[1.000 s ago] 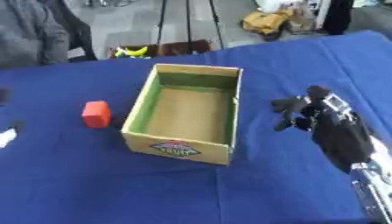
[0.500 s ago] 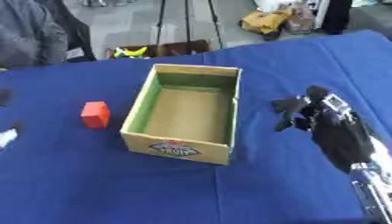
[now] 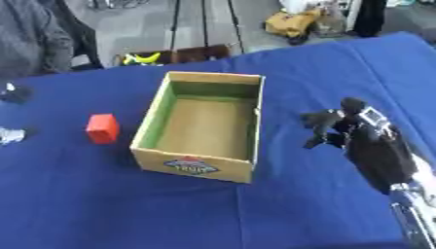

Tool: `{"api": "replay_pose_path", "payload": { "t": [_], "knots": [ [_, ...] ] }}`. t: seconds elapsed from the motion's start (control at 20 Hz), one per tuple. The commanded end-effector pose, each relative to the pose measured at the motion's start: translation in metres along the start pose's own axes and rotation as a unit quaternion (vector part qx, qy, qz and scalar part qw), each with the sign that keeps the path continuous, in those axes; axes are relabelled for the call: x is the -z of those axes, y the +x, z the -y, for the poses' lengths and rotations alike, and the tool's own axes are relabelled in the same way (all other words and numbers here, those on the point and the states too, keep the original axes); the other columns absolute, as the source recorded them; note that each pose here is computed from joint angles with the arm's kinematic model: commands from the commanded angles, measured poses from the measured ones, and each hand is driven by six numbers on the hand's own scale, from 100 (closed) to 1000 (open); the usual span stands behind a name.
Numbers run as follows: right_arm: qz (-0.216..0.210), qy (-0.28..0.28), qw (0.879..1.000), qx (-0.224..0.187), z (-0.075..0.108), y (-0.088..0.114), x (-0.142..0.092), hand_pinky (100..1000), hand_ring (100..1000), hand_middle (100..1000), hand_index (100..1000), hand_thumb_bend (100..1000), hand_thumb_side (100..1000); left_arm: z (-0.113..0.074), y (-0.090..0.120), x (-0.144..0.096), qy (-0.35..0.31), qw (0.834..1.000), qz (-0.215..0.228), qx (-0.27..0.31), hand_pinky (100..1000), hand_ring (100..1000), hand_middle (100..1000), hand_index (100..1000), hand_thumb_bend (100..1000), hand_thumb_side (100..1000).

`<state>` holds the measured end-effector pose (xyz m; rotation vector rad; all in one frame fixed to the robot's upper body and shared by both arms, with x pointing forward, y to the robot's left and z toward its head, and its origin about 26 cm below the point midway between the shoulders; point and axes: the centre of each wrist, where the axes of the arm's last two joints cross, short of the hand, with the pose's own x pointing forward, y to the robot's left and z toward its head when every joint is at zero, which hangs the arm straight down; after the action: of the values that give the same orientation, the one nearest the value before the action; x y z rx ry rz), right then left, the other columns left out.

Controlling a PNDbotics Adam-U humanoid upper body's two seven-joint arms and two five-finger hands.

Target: Pick up objects on the table and place them in the box.

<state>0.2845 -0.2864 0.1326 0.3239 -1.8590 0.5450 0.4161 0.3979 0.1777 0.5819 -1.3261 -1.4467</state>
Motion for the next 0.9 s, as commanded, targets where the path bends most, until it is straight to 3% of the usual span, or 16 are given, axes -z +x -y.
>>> {"api": "replay_pose_path", "payload": {
  "t": [0.05,0.5,0.9],
  "knots": [
    [0.01,0.012,1.0,-0.016,0.001,0.009,0.003,602,880,610,544,100,977,-0.013,-0.011,0.003,-0.038,0.999,-0.02,0.02,842,764,749,890,563,415],
    [0.009,0.023,1.0,-0.019,-0.001,0.01,0.005,602,880,610,544,100,982,-0.009,-0.004,0.031,-0.072,0.996,-0.014,0.047,848,765,747,885,567,397],
    [0.011,0.033,0.999,-0.022,-0.002,0.011,0.008,603,881,611,544,100,987,0.004,0.006,0.05,-0.062,0.997,-0.008,0.05,851,762,737,875,546,367]
  ]
}}
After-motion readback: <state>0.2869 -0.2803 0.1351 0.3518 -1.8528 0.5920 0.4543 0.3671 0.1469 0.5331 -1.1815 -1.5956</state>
